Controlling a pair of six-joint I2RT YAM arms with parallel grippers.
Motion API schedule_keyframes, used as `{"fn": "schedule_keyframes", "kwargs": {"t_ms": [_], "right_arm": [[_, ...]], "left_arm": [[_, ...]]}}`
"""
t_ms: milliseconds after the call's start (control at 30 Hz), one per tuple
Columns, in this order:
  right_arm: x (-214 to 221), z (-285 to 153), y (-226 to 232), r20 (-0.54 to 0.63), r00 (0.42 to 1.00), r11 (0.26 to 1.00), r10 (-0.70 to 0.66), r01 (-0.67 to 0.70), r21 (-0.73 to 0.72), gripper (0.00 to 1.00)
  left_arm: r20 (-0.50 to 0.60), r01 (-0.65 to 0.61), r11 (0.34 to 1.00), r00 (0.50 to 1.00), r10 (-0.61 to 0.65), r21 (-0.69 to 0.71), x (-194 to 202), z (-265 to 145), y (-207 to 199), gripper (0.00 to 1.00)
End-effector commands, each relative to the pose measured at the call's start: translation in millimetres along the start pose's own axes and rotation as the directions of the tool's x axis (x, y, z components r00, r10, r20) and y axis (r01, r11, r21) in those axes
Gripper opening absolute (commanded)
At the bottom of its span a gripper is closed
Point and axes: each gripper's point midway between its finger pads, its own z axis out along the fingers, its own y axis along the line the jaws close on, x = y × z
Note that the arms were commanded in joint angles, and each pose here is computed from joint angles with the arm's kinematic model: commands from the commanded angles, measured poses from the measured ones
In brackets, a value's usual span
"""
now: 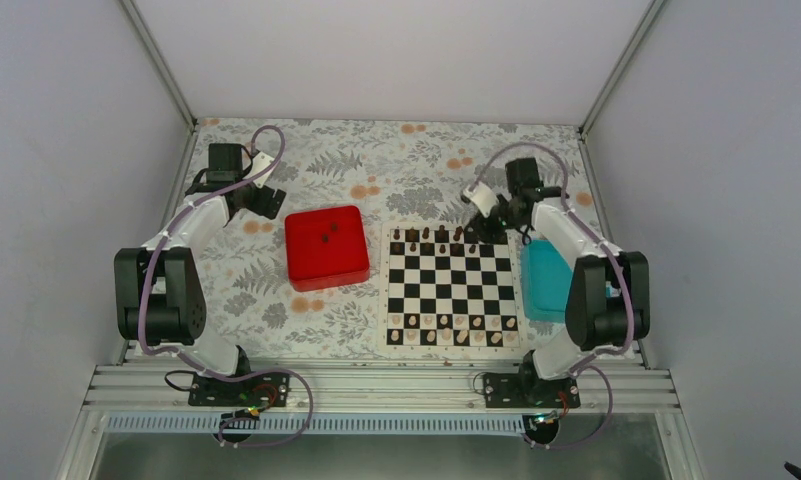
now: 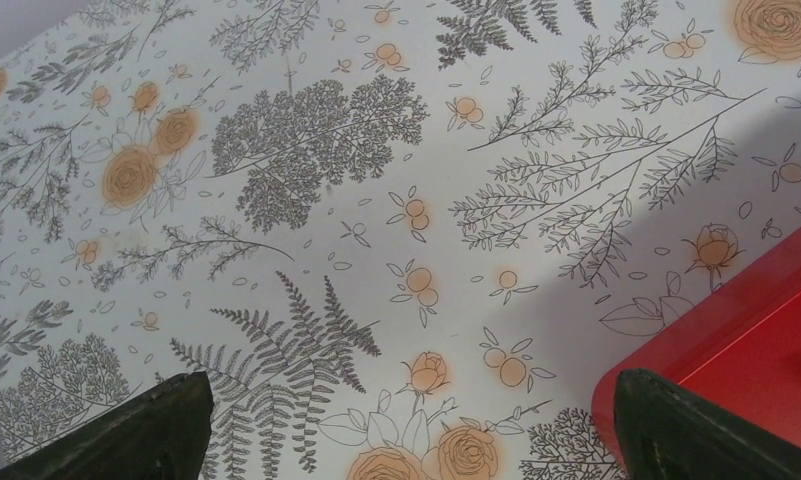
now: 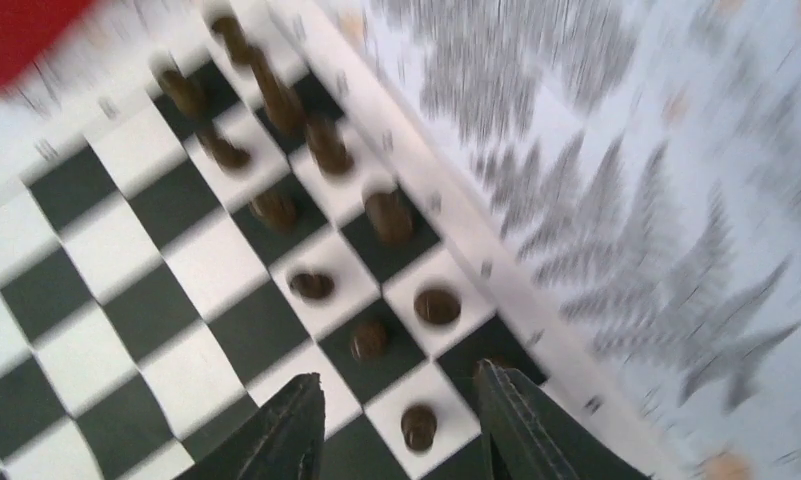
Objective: Set up the chess pieces on the board
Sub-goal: Place the chess piece on the chessboard, then pick up the chess piece from the storage box.
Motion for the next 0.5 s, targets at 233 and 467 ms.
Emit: {"fn": "schedule_keyframes", "kwargs": {"t_ms": [233, 467], "right_arm": [[-169, -30, 94, 0.128, 0.939, 0.943, -0.321, 0.329, -0.048, 0.6], [-220, 40, 150, 0.098, 0.881, 0.876, -0.463, 0.471, -0.1, 0.74]], "left_arm": [[0.036, -0.015, 0.999, 0.999, 0.014, 0.033, -3, -9, -5, 0.99], [0.026, -0.016, 0.998, 1.0, 0.014, 0.055, 1, -5, -10, 0.99]]}}
